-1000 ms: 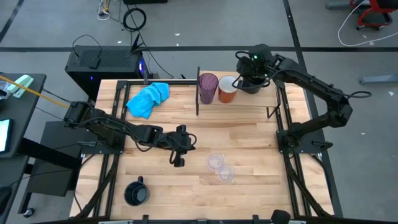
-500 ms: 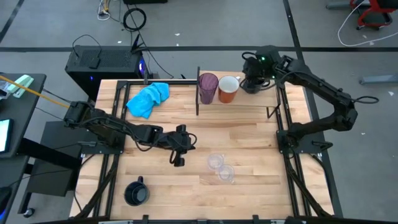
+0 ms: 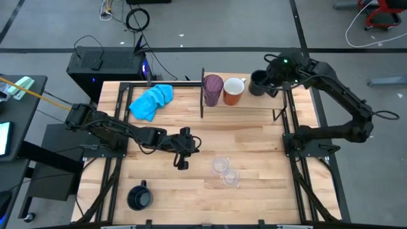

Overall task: Stack small to large cups/mugs on shelf
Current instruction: Adjust the mugs on the shelf

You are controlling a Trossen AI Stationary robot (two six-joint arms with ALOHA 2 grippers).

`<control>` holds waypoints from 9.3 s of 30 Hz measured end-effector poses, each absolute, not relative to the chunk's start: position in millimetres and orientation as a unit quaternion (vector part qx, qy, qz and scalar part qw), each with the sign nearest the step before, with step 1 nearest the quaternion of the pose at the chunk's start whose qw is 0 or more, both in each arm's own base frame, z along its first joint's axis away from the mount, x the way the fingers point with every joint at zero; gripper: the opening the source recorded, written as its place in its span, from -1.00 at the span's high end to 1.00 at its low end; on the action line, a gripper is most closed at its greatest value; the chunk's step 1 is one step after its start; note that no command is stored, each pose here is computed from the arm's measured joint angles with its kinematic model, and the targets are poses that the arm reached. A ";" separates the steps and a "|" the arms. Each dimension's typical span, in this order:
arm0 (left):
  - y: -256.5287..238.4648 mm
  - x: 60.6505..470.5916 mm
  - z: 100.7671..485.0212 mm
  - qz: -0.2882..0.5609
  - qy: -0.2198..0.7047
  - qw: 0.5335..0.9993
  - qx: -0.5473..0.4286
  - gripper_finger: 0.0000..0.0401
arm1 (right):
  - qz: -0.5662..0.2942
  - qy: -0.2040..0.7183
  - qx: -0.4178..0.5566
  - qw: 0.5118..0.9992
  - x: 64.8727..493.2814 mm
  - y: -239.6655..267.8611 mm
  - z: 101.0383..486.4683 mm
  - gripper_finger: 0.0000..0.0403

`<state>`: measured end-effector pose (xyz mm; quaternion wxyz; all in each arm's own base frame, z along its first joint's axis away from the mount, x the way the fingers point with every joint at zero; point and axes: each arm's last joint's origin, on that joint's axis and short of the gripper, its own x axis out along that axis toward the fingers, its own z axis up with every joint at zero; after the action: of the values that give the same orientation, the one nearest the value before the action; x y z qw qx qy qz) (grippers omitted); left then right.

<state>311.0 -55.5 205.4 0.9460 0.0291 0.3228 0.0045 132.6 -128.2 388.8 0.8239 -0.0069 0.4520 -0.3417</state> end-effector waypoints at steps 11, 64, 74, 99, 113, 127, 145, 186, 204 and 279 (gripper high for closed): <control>-53.7 311.4 205.4 0.007 0.323 0.946 0.028 0.88 | -0.288 0.487 0.059 0.823 152.3 -140.7 369.1 0.17; -53.6 310.8 204.7 0.007 0.327 0.944 0.029 0.93 | -0.127 0.580 -0.051 0.803 177.9 -150.3 342.5 0.81; -53.4 310.9 204.9 0.003 0.327 0.944 0.042 0.88 | -0.100 0.585 -0.094 0.799 178.2 -150.2 342.8 0.82; -53.5 311.4 206.4 -0.003 0.323 0.945 0.058 0.93 | -0.121 0.572 -0.094 0.806 177.0 -149.3 347.3 0.37; -53.4 311.3 206.6 -0.003 0.323 0.945 0.058 0.90 | -0.226 0.526 -0.086 0.815 137.8 -137.1 375.7 0.30; -53.3 311.4 206.7 -0.005 0.323 0.944 0.064 0.88 | -0.340 0.563 0.070 0.750 110.5 -176.5 358.3 0.45; -53.4 311.3 206.6 -0.004 0.323 0.944 0.063 0.89 | -0.324 0.544 0.152 0.759 103.1 -209.4 340.9 0.65; -53.4 311.3 206.6 -0.004 0.323 0.944 0.062 0.91 | -0.357 0.487 0.208 0.769 115.8 -212.7 331.6 0.96; -53.6 311.3 206.6 -0.004 0.324 0.944 0.062 0.93 | -0.368 0.485 0.186 0.771 114.7 -212.4 340.8 0.96; -53.5 311.7 207.1 -0.004 0.321 0.945 0.062 0.93 | -0.202 0.493 -0.015 0.846 218.9 -181.8 360.0 0.96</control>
<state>311.7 -53.5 207.1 0.9452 0.0615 0.3206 -0.0042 218.9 -181.8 360.0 0.8462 -0.0152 0.4930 -0.2016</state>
